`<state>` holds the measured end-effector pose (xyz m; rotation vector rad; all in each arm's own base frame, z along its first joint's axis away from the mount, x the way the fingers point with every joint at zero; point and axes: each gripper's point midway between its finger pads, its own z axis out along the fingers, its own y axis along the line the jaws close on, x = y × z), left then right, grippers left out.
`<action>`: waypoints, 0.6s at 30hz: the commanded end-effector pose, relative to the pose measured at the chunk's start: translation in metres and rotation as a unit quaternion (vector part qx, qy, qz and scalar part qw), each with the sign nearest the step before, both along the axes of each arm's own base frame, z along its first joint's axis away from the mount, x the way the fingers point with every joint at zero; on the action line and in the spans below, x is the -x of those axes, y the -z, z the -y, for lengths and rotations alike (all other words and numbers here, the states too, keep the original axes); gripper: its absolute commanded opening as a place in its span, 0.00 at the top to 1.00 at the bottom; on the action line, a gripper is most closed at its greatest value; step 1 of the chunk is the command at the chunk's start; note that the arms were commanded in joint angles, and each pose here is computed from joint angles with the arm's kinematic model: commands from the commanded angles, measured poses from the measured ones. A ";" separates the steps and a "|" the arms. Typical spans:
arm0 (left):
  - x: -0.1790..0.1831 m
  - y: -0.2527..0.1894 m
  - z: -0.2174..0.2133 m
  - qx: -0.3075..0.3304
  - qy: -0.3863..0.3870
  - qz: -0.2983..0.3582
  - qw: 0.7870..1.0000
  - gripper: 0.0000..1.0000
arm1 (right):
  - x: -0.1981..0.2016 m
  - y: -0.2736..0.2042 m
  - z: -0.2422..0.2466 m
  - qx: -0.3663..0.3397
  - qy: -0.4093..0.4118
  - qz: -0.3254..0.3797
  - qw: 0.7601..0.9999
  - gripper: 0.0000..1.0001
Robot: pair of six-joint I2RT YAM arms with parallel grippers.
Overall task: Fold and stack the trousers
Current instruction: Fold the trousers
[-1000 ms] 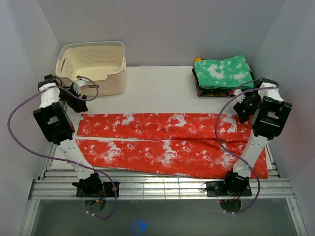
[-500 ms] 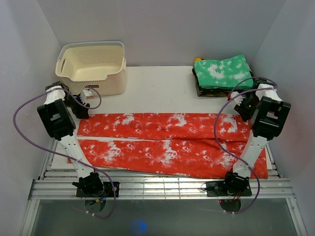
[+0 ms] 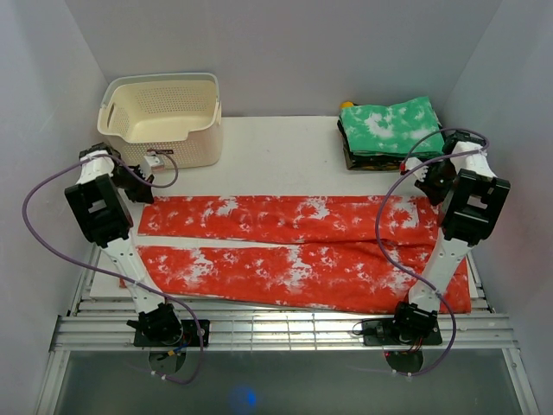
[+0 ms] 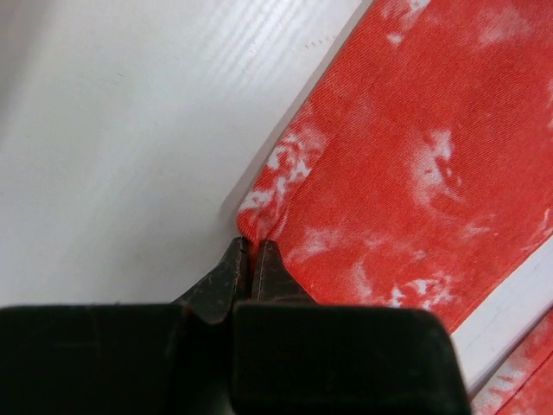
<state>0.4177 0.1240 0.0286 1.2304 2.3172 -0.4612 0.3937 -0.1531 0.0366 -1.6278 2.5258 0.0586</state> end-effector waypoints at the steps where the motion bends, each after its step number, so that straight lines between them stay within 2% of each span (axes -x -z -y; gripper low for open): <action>1: -0.031 -0.059 0.000 -0.002 -0.029 0.081 0.996 1.00 | -0.019 -0.047 0.010 0.006 0.015 0.062 0.998 0.92; 8: -0.030 -0.118 0.007 0.000 -0.046 0.167 0.985 1.00 | -0.008 -0.112 0.012 0.016 0.016 0.136 0.991 0.92; 9: -0.022 -0.118 0.012 0.006 -0.047 0.166 0.985 1.00 | 0.000 -0.114 0.012 0.014 0.019 0.135 0.991 0.92; 11: -0.011 -0.147 0.015 0.009 -0.045 0.202 0.978 1.00 | 0.015 -0.136 0.010 0.020 0.007 0.155 0.988 0.92; 12: 0.001 -0.144 0.020 0.018 -0.046 0.198 0.979 1.00 | 0.024 -0.142 0.013 0.022 0.007 0.161 0.987 0.92; 14: 0.024 -0.167 0.019 0.008 -0.041 0.231 0.972 1.00 | 0.049 -0.154 0.006 0.026 -0.011 0.174 0.984 0.92; 15: 0.044 -0.153 0.019 0.015 -0.047 0.218 0.975 1.00 | 0.061 -0.156 0.007 0.027 -0.013 0.179 0.983 0.92; 17: 0.074 -0.165 0.021 0.004 -0.049 0.243 0.969 1.00 | 0.096 -0.149 -0.002 0.030 -0.026 0.175 0.984 0.92; 18: 0.098 -0.143 0.018 -0.003 -0.041 0.233 0.972 1.00 | 0.112 -0.144 -0.001 0.038 -0.042 0.170 0.984 0.92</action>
